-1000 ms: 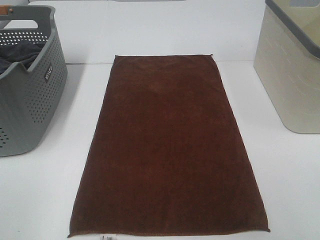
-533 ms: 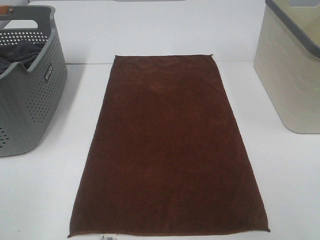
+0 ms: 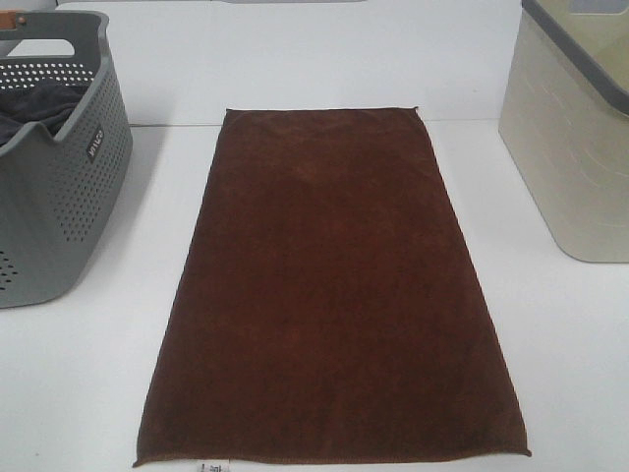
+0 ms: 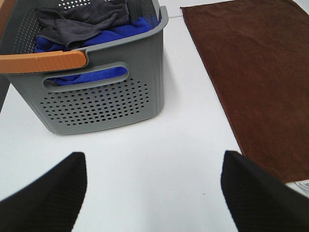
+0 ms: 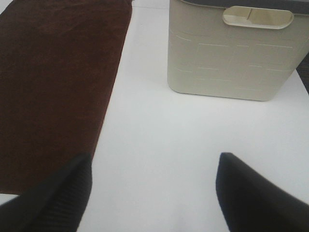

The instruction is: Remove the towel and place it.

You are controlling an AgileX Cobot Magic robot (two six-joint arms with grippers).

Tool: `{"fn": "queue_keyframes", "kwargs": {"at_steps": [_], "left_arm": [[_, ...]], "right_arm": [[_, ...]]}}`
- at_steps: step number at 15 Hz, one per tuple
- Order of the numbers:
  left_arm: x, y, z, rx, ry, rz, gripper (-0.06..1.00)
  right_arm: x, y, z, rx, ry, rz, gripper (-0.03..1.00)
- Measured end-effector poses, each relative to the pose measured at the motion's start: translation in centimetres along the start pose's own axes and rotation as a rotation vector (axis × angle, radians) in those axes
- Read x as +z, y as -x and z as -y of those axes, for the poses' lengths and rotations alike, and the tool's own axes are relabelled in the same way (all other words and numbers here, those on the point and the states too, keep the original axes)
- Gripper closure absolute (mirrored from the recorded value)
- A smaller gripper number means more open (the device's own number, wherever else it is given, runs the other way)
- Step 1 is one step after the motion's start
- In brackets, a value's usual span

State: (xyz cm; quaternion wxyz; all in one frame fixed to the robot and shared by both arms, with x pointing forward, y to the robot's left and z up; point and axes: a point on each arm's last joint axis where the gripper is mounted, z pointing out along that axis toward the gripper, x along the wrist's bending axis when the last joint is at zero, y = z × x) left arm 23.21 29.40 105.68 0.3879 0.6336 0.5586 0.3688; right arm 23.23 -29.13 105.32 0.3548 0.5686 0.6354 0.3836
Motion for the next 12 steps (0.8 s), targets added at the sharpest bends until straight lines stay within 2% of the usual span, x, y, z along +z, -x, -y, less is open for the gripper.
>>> {"fn": "queue_keyframes", "kwargs": {"at_steps": [12], "left_arm": [[0.00, -0.02, 0.00, 0.001, 0.000, -0.002, 0.21]], "right_arm": [[0.00, -0.02, 0.00, 0.001, 0.000, -0.002, 0.28]]}}
